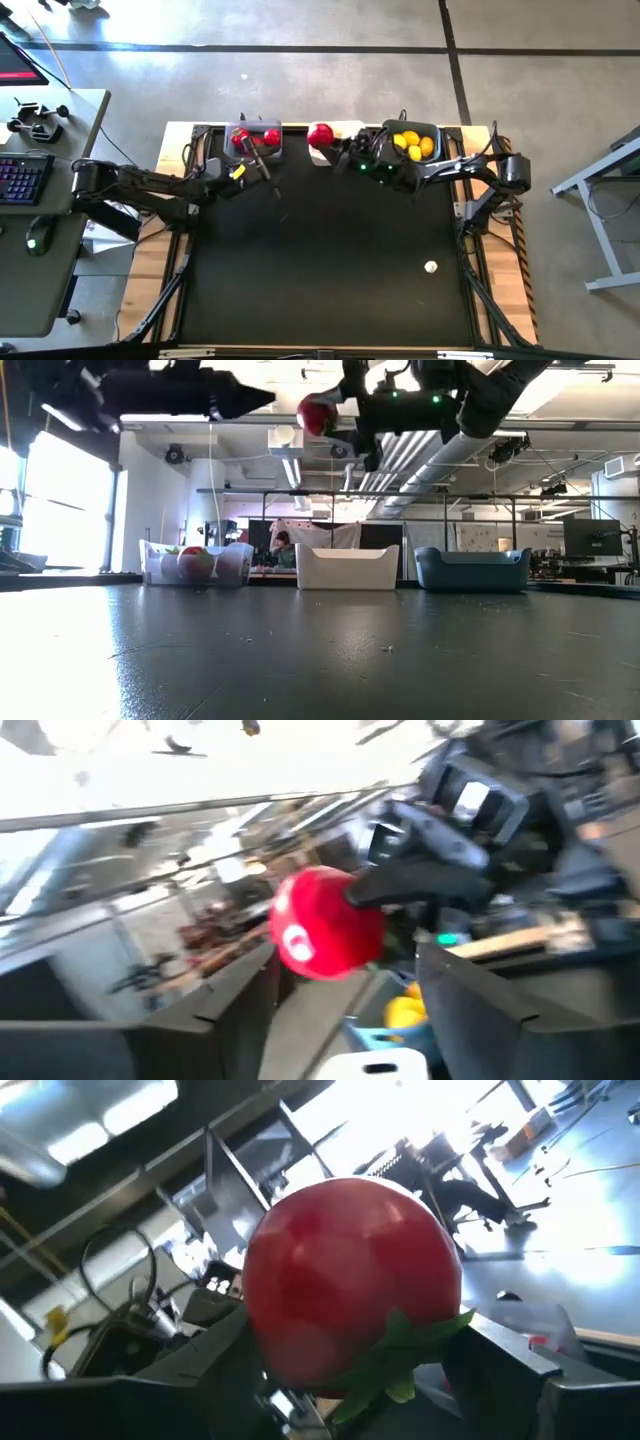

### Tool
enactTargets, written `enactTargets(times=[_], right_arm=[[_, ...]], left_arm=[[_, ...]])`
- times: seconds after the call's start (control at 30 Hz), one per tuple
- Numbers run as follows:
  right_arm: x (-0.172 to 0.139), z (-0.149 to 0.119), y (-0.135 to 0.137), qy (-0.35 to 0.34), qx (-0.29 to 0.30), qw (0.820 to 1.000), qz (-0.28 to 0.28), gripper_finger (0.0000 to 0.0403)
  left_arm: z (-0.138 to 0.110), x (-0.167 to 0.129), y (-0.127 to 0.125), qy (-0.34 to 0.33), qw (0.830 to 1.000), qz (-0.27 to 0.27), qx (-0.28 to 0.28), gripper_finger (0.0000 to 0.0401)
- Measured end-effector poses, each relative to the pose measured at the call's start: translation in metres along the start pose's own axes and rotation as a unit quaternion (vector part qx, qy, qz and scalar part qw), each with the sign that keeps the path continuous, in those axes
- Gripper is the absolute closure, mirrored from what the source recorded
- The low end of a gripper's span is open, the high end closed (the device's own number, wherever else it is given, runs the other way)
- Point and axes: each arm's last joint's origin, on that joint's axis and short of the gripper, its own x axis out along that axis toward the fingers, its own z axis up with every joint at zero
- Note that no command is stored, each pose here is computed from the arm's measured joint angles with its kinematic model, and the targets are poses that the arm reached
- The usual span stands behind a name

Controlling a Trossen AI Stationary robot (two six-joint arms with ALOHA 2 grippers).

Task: Sort produce into baskets
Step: Put the tomato into the black bin

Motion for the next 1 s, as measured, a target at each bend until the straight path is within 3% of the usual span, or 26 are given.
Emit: enactTargets(times=[0.17,0.37,0.6,0.87,1.0], right_arm=[[0.002,0.006,0.007,-0.022,0.015,1.000,0.012,0.0147],[0.005,0.011,0.017,-0.048,0.021,0.998,0.028,0.0147],[0.007,0.013,0.022,-0.051,0.021,0.998,0.033,0.0147],[0.007,0.013,0.021,-0.051,0.007,0.998,0.032,0.0147],[0.007,0.013,0.021,-0.053,-0.005,0.998,0.031,0.0147]], left_arm=[[0.015,0.020,-0.002,0.008,0.999,0.040,0.031,0.0140],[0.019,0.042,-0.010,0.026,0.997,0.060,0.041,0.0122],[0.020,0.061,-0.013,0.056,0.992,0.112,0.012,0.0112],[0.027,0.065,-0.010,0.038,0.994,0.105,0.006,0.0112],[0.023,0.065,-0.011,0.071,0.990,0.124,0.013,0.0127]])
